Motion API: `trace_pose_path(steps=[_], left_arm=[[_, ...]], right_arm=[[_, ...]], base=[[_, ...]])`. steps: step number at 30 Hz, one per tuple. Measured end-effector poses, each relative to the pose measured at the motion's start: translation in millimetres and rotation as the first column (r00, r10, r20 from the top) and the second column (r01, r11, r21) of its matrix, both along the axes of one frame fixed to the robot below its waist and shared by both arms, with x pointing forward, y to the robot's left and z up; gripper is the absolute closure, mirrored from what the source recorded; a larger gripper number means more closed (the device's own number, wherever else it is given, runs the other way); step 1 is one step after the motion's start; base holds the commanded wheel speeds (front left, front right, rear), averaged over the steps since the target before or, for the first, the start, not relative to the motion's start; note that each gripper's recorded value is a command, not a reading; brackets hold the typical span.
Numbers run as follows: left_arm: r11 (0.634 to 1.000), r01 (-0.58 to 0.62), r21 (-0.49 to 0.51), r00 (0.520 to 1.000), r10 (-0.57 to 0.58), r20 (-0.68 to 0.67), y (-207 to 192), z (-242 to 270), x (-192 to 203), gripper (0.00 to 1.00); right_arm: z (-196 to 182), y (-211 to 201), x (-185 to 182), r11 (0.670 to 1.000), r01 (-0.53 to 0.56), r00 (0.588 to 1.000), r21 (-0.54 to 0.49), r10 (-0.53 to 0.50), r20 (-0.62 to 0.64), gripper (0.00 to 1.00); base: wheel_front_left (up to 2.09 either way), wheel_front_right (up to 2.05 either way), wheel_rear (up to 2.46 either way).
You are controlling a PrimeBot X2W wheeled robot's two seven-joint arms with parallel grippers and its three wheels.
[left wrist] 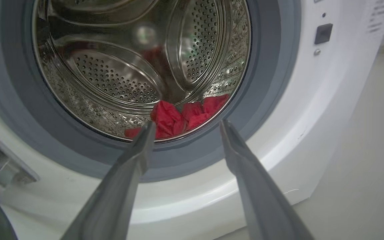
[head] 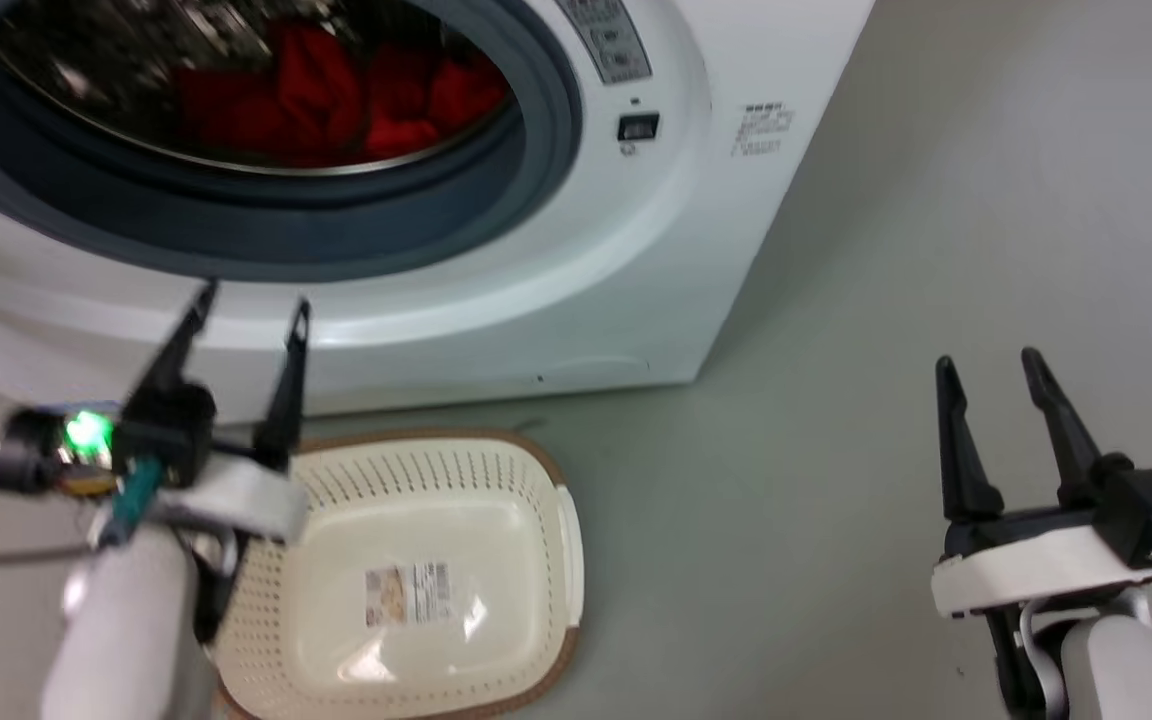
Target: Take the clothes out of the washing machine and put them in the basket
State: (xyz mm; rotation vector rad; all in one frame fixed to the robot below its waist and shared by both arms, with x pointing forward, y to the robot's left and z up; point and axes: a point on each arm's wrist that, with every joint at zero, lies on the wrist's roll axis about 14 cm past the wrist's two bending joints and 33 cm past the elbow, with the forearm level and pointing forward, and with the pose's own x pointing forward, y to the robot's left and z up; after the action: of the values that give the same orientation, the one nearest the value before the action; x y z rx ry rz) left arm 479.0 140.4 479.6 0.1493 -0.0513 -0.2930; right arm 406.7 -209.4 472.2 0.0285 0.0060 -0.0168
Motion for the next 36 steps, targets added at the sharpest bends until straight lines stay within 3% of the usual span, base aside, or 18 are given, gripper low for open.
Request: trace_pose_path(steps=[5,14,22,28,33,36], left_arm=[[0.988,0.038,0.147,0.998,-0.03,-0.053,6.1,-25.0,75.3,0.0],[0.959,0.055,0.279,0.981,0.001,-0.196,12.7,-51.2,193.6,0.0],[0.951,0.016,0.308,0.951,0.08,-0.298,27.4,-74.1,263.9,0.0],[0.966,-0.02,0.259,0.881,0.139,-0.452,33.5,-111.1,293.9,0.0],[0.971,-0.011,0.237,0.772,0.159,-0.616,28.3,-158.9,296.1,0.0],[0.975,-0.002,0.22,0.736,0.15,-0.66,22.6,-172.5,298.9,0.0]], right_arm=[[-18.9,1.4,22.0,1.0,-0.008,0.999,0.003,0.009,-0.033,0.0],[-68.4,5.3,43.4,0.998,-0.012,0.992,0.054,0.019,-0.128,0.0],[-114.7,2.9,36.5,0.998,0.007,0.97,0.069,0.01,-0.244,0.0],[-136.4,4.0,33.1,0.996,0.013,0.955,0.085,0.013,-0.296,0.0],[-145.2,-4.8,26.6,0.997,0.038,0.944,0.073,-0.012,-0.329,0.0],[-147.1,-13.4,23.5,0.998,0.047,0.939,0.035,-0.032,-0.343,0.0]], base=[[0.0,0.0,0.0],[0.0,0.0,0.0],[0.0,0.0,0.0],[0.0,0.0,0.0],[0.0,0.0,0.0],[0.0,0.0,0.0]])
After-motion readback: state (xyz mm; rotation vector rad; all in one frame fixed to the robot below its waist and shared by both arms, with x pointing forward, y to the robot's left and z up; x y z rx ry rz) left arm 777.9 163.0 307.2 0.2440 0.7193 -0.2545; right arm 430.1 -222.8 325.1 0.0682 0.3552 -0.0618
